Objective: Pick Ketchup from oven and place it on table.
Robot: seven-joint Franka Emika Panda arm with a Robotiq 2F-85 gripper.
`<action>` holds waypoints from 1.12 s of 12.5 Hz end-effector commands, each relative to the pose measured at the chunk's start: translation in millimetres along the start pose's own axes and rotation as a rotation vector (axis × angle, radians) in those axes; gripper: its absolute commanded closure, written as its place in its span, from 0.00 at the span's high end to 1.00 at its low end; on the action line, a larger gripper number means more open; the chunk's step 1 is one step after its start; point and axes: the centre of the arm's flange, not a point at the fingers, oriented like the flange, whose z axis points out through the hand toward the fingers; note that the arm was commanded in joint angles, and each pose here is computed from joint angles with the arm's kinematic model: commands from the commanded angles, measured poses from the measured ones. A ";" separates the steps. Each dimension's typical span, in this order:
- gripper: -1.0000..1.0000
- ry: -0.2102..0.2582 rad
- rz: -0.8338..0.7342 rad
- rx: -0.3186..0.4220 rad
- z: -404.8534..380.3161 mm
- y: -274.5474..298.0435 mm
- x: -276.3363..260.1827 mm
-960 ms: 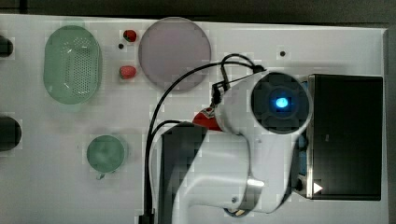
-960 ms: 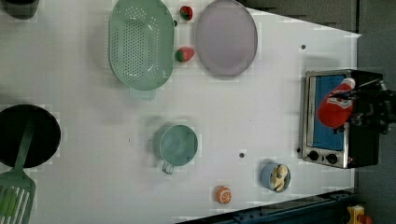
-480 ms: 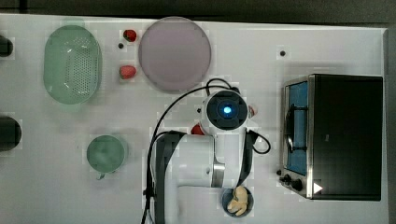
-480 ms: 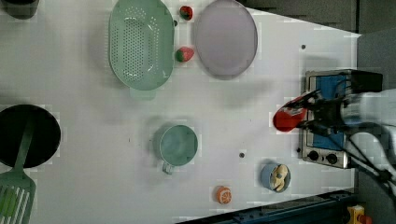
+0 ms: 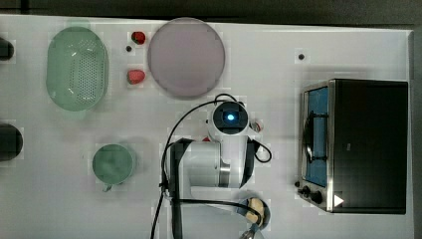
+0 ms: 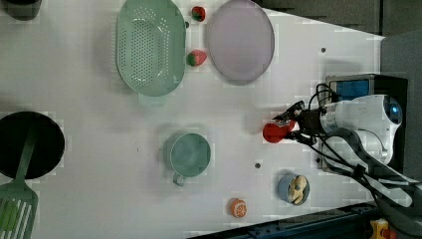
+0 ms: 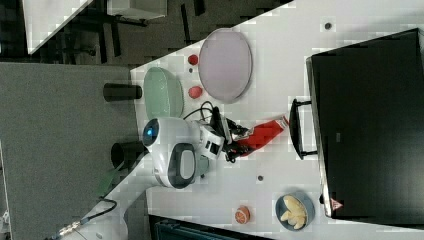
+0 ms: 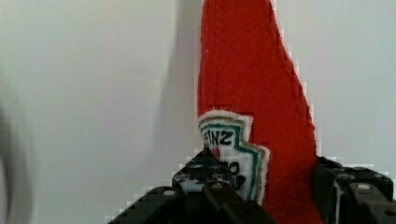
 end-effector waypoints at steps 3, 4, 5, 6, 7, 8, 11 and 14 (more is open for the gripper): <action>0.63 0.021 0.050 0.089 -25.9 -9.3 7.7; 0.74 0.022 0.050 0.094 -27.7 -9.8 7.9; 0.89 0.030 0.046 0.119 -39.1 -13.5 7.1; 1.00 0.039 0.043 0.148 -63.2 -17.1 7.0; 1.00 0.040 0.043 0.152 -83.5 -18.1 7.5; 1.00 0.041 0.044 0.161 -108.6 -19.4 8.4; 1.00 0.047 0.042 0.184 -200.8 -19.0 8.3; 1.00 0.055 0.041 0.207 -307.2 -2.5 4.0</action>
